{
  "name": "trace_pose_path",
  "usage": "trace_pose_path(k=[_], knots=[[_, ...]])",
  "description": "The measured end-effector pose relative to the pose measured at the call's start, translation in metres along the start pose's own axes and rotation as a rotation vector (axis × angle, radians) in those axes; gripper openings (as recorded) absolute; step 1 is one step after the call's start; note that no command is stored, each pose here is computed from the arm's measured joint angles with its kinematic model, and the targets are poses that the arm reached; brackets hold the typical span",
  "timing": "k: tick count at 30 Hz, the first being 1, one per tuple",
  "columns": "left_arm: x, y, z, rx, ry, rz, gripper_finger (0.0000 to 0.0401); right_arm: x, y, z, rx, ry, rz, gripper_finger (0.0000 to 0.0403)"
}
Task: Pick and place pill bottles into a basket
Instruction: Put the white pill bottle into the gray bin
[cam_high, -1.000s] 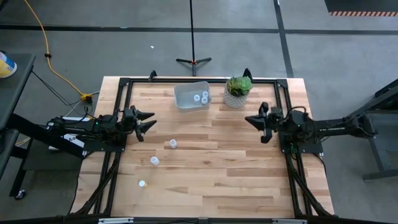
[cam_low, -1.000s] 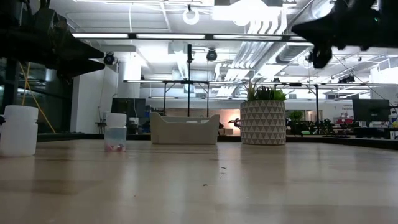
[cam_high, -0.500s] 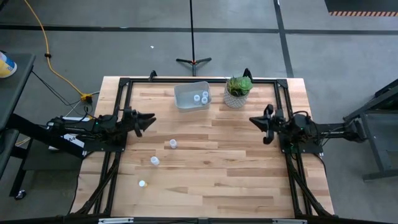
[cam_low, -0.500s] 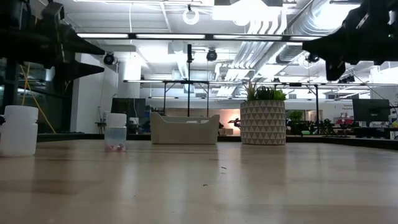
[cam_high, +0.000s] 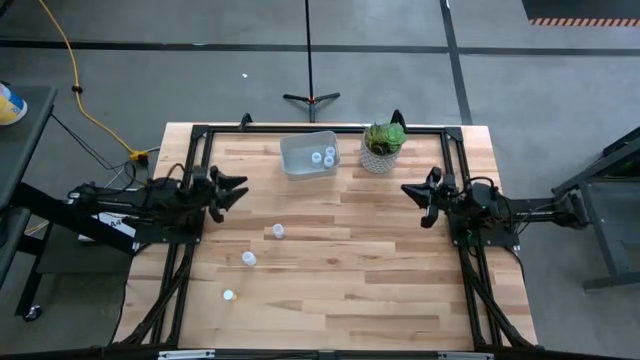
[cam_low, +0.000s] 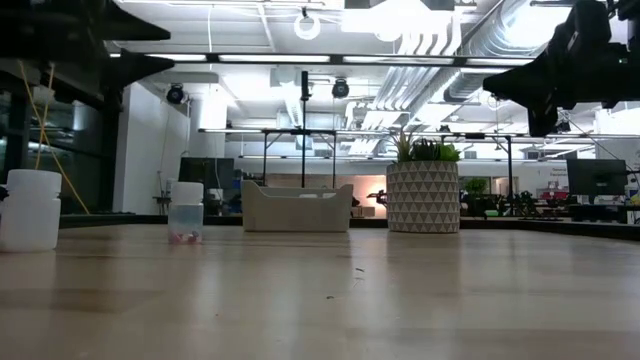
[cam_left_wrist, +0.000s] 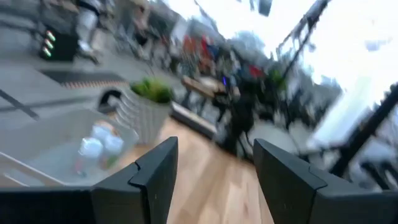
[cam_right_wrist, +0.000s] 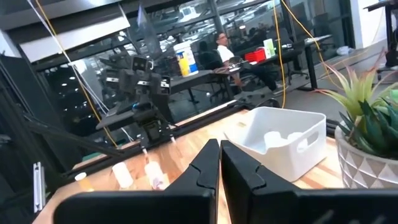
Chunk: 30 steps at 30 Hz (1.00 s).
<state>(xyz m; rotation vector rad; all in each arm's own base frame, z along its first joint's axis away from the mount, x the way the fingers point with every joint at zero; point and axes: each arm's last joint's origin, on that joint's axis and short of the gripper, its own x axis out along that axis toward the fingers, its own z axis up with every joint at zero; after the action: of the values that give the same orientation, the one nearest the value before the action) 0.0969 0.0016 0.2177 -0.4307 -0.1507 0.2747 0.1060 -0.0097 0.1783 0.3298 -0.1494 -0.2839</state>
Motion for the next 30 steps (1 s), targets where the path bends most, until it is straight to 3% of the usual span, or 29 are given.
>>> trace_pose_path(k=[12,21,30], knots=[[0.062,-0.041,0.01,0.281,0.506,-0.086,0.0244,0.0,-0.002,-0.001,0.018,-0.006,-0.069,0.0007],[0.097,-0.039,-0.037,0.341,0.795,-0.055,0.0244,0.0,-0.004,-0.006,0.0,0.048,-0.085,0.0007],[0.105,-0.034,-0.062,0.336,0.935,-0.068,0.0244,-0.001,-0.006,-0.011,-0.02,0.098,-0.1,0.0007]])
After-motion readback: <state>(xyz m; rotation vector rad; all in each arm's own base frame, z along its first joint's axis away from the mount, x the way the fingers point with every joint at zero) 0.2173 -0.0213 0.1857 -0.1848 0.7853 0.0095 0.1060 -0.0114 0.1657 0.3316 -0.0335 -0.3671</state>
